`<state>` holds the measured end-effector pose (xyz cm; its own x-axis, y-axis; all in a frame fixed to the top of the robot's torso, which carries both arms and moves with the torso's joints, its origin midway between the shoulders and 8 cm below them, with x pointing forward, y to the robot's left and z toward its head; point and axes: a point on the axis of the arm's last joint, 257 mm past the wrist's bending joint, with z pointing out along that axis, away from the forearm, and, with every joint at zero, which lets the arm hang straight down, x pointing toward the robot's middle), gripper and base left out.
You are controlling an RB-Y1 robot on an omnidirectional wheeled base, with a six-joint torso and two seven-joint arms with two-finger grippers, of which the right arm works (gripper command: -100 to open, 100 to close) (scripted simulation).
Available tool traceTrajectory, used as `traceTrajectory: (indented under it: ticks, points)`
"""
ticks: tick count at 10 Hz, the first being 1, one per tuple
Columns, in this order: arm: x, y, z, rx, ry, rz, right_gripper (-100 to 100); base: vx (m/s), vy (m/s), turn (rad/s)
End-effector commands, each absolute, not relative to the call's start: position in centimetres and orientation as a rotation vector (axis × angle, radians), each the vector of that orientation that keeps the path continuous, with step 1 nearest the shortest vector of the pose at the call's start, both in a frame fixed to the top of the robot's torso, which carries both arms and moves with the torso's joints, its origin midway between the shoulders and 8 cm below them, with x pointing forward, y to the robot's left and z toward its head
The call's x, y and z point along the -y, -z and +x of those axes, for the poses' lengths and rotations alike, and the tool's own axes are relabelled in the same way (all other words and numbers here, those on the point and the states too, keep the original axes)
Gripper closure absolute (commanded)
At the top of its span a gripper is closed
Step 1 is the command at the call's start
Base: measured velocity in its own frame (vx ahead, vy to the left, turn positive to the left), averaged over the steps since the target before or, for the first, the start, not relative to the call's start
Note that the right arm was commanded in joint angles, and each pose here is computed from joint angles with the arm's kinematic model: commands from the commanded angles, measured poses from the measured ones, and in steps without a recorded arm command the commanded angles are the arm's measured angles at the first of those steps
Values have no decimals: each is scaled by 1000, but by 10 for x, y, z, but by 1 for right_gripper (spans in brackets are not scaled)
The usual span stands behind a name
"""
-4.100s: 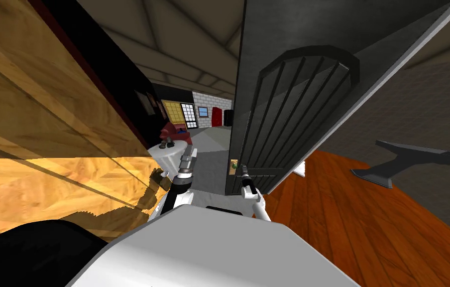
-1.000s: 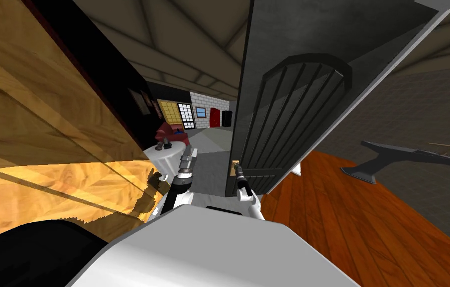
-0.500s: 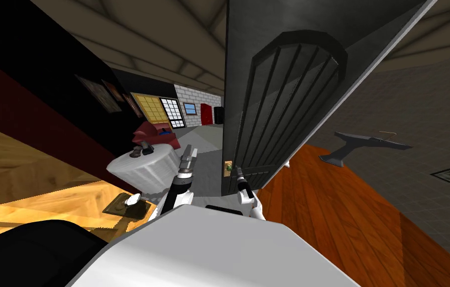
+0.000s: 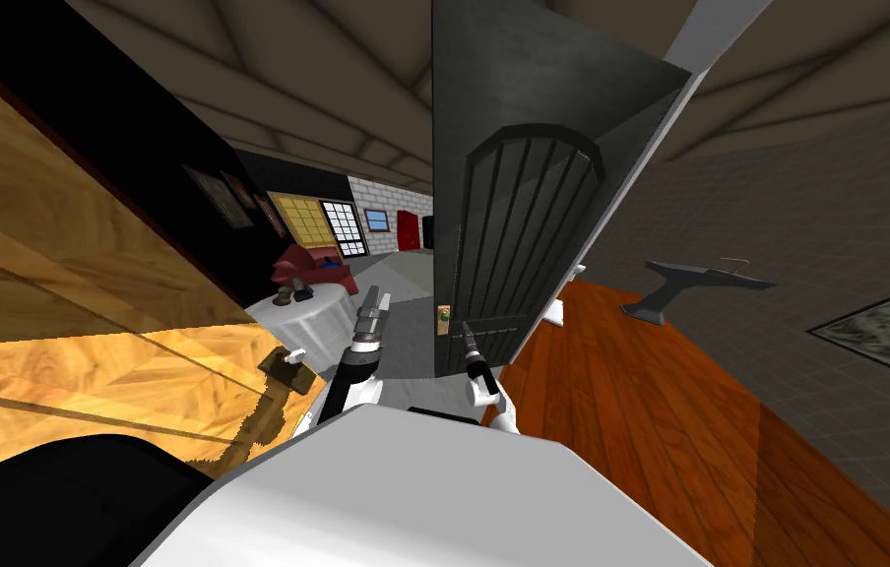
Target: Push the door open
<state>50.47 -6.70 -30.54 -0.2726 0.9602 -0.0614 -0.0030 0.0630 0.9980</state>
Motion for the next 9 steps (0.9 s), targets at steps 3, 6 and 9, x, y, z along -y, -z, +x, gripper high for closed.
traceTrajectory:
  ticks: [3, 6, 9]
  points:
    - [36, 297, 498, -1422, -1418, 1055, -100, -219, 46, -4]
    - [54, 304, 498, -1439, -1383, 1031, -100, 49, -26, 2]
    - [66, 307, 501, -1446, -1356, 1012, -100, 231, 22, 21]
